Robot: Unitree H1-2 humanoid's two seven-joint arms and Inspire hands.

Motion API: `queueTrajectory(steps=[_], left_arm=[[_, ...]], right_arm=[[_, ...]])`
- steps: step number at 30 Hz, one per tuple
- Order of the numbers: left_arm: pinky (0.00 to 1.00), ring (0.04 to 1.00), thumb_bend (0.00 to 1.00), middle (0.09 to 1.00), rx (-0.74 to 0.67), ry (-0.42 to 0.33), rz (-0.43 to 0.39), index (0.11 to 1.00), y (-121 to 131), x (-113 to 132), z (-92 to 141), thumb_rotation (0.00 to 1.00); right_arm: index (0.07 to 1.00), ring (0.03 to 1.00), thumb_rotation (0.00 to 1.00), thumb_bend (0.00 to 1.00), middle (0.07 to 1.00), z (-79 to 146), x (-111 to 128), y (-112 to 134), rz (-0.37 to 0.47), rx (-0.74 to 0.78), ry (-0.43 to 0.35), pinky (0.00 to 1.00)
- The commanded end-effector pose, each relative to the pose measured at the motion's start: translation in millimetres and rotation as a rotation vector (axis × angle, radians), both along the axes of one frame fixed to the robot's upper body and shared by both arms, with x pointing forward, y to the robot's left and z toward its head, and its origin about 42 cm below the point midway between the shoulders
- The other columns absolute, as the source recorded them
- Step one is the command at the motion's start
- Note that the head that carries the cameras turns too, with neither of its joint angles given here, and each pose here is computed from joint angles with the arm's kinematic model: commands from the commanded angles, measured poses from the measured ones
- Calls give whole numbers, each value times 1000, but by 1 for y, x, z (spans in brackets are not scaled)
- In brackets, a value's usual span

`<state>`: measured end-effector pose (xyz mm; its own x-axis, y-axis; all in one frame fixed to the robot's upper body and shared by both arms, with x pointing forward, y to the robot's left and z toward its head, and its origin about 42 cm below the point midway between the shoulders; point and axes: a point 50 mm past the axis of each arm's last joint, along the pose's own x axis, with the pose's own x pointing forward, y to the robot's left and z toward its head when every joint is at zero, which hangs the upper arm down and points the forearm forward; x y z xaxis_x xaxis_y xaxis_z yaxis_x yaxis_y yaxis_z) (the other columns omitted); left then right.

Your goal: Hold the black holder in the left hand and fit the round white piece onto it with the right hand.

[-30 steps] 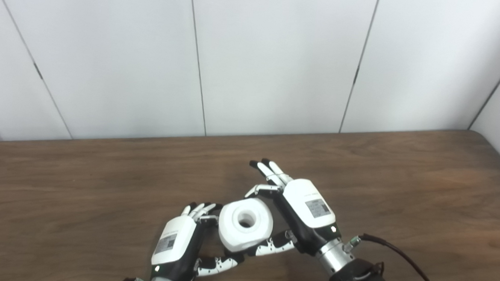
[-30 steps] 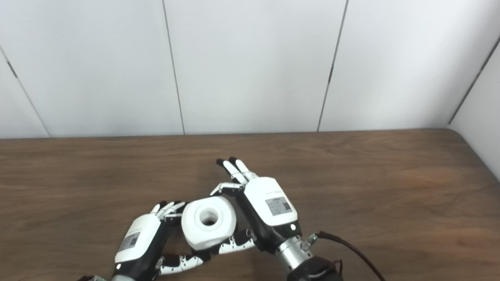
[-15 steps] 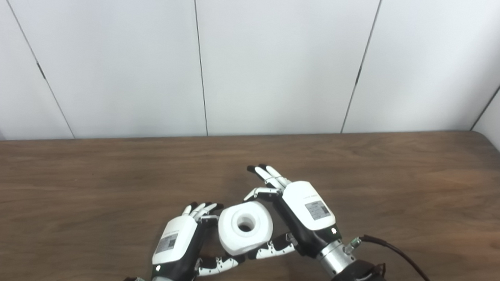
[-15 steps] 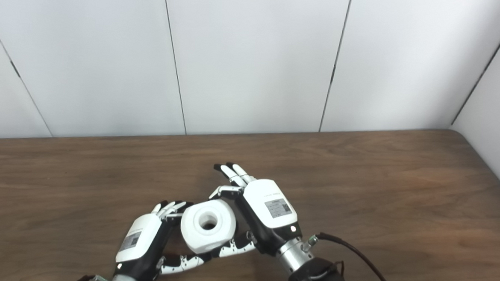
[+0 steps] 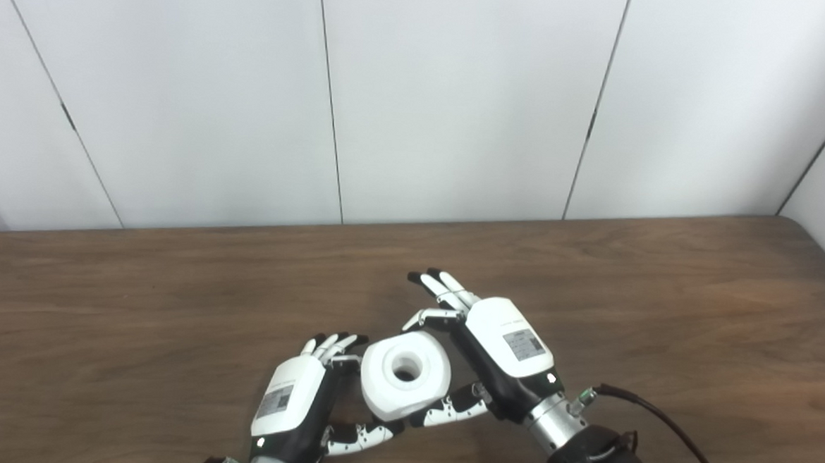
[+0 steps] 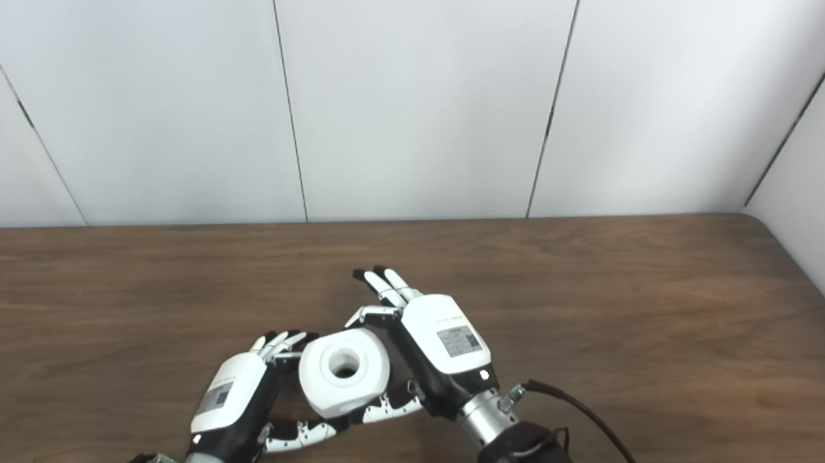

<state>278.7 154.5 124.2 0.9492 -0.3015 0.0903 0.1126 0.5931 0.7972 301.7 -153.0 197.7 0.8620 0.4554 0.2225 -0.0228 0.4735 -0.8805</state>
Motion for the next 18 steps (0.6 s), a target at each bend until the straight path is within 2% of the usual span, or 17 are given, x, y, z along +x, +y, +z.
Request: queueTrajectory(steps=[1, 9, 18], left_arm=[[1000, 936, 515, 888, -20, -59, -22, 481, -7, 0, 15, 48], [1000, 938, 515, 885, -23, -55, -18, 481, -7, -1, 16, 48], [1000, 938, 515, 890, -18, -58, -23, 482, -7, 0, 16, 49]], right_arm=[[479, 979, 142, 506, 954, 4, 6, -10, -31, -47, 14, 854], [480, 983, 141, 505, 954, 4, 10, -15, -46, -54, 16, 884], [479, 968, 143, 507, 941, 4, 12, -17, -56, -58, 1, 858]])
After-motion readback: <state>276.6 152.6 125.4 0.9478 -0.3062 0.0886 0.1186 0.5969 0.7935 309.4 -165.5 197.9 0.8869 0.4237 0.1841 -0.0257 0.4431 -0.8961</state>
